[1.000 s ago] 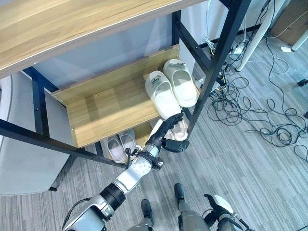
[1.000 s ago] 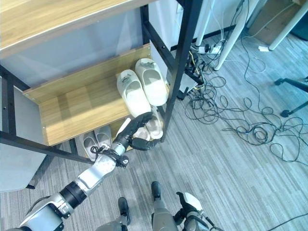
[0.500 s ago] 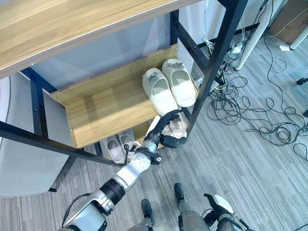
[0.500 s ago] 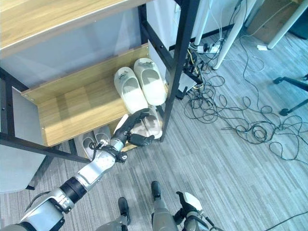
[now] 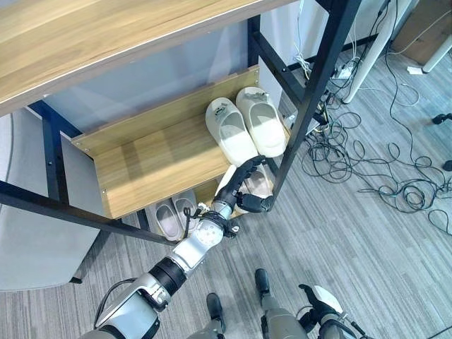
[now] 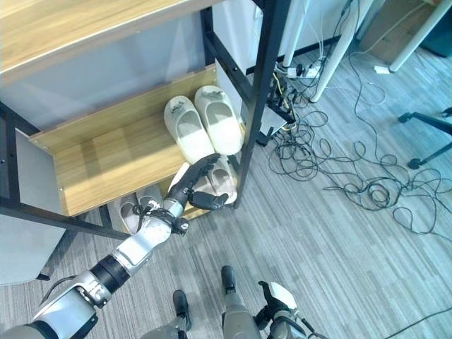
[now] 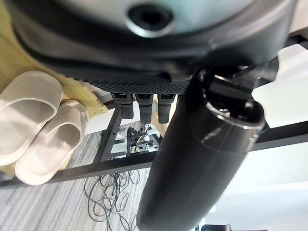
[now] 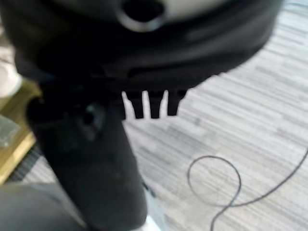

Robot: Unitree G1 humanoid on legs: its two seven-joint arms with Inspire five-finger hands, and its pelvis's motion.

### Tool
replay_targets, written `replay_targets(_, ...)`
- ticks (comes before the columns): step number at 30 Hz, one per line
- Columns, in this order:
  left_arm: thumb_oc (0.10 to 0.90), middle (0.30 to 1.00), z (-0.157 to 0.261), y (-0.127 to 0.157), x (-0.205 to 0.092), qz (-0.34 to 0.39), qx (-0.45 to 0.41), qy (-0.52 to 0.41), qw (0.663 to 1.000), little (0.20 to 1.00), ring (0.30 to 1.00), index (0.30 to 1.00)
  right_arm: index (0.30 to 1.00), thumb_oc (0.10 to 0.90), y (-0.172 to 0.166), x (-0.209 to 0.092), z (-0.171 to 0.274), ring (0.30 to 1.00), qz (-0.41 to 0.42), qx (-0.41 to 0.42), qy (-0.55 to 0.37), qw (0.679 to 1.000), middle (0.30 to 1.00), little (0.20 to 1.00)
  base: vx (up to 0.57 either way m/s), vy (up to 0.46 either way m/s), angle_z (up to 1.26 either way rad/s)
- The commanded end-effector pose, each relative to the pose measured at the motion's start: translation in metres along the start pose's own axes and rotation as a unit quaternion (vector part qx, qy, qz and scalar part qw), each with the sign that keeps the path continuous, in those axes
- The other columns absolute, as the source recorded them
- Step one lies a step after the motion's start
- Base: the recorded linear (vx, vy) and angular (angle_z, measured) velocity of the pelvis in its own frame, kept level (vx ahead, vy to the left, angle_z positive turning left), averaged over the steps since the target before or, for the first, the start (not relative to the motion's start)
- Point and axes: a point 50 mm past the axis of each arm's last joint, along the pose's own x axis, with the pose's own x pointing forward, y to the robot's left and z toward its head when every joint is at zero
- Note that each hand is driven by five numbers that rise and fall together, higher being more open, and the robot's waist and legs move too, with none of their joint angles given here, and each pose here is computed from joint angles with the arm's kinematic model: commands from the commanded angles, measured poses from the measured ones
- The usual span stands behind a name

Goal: Arrange the slippers neatly on the shoe rack.

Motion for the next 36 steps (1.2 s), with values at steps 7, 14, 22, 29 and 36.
replay_targets(7, 0.8, 0.9, 0.008, 0.004, -0.023, -0.026, -0.089, -0.053, 0.994, 0.9, 0.9, 0.9, 0.9, 0.8, 0.005, -0.001, -0.007, 0.9, 0.004, 0.014, 0.026, 1.0, 0.9, 0.9, -0.03, 0.014, 0.14)
replay_targets(14, 0.8, 0.9, -0.041, 0.019, -0.061, -0.03, -0.056, 0.035, 0.997, 0.9, 0.9, 0.9, 0.9, 0.8, 0.004, 0.001, -0.003, 0.9, 0.006, 0.035, 0.03, 0.999, 0.9, 0.9, -0.02, 0.035, 0.27)
replay_targets(22, 0.8, 0.9, -0.108, 0.042, -0.113, -0.01, 0.015, 0.181, 0.983, 0.9, 0.9, 0.9, 0.9, 0.8, 0.004, 0.001, -0.011, 0.9, 0.018, 0.051, 0.053, 0.997, 0.9, 0.9, 0.01, 0.068, 0.27)
replay_targets(29, 0.8, 0.9, -0.183, 0.069, -0.196, 0.079, 0.054, 0.397, 0.913, 0.9, 0.9, 0.9, 0.9, 0.8, 0.007, -0.002, -0.025, 0.9, 0.025, 0.099, 0.1, 0.99, 0.9, 0.9, 0.03, 0.065, 0.16)
replay_targets(36, 0.8, 0.9, -0.221, 0.063, -0.266, 0.123, 0.049, 0.554, 0.822, 0.9, 0.9, 0.9, 0.9, 0.8, 0.013, -0.004, -0.032, 0.9, 0.035, 0.113, 0.128, 0.985, 0.9, 0.9, 0.03, 0.061, 0.03)
